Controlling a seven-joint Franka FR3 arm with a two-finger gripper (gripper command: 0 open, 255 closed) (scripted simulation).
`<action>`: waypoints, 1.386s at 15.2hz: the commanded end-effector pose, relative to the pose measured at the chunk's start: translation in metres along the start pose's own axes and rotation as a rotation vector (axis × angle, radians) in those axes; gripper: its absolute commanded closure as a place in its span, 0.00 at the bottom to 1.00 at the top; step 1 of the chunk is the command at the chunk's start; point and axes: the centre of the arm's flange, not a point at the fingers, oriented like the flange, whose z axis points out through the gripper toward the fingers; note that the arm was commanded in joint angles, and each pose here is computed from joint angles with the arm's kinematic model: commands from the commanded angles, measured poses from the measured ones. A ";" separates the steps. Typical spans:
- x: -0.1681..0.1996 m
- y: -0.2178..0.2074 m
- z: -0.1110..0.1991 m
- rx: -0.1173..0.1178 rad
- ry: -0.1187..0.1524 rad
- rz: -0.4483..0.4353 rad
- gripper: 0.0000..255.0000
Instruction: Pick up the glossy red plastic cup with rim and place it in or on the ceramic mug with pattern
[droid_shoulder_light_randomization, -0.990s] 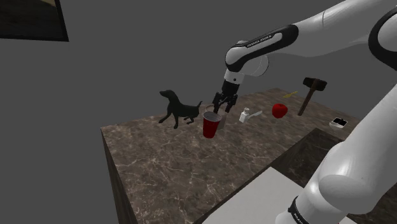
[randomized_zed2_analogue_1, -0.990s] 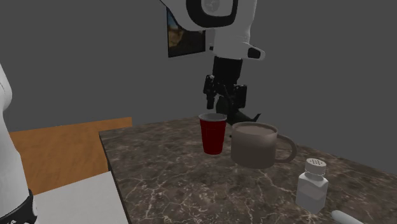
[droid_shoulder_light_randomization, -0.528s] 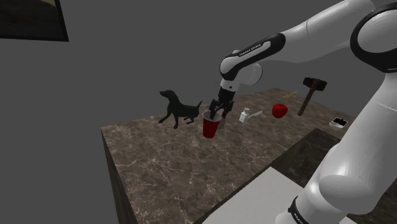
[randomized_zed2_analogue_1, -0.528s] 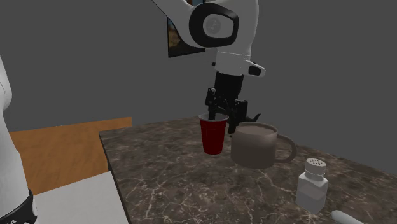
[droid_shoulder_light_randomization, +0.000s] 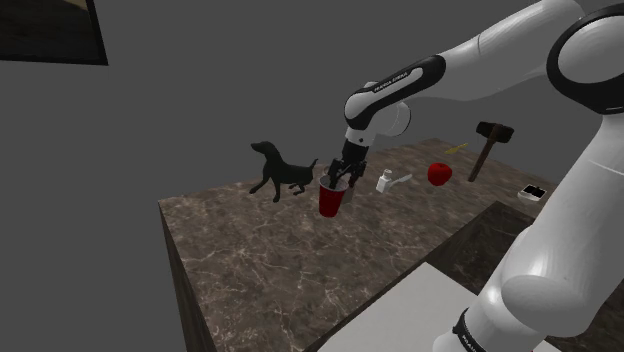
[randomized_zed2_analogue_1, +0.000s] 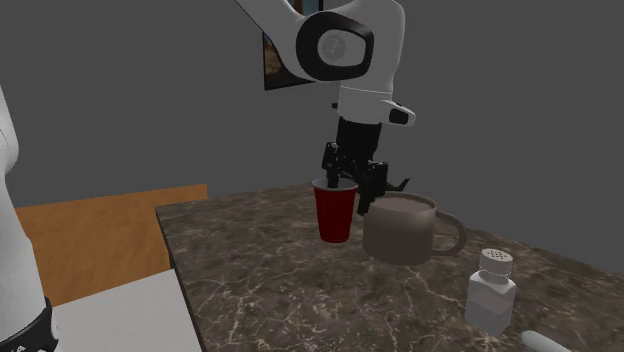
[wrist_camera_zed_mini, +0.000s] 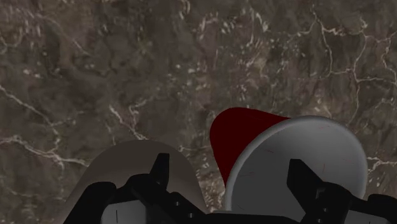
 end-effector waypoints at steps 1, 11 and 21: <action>0.000 0.000 0.000 0.000 0.000 0.000 1.00; 0.000 -0.001 -0.005 0.000 0.000 0.000 1.00; 0.000 -0.011 -0.057 0.000 0.000 0.000 1.00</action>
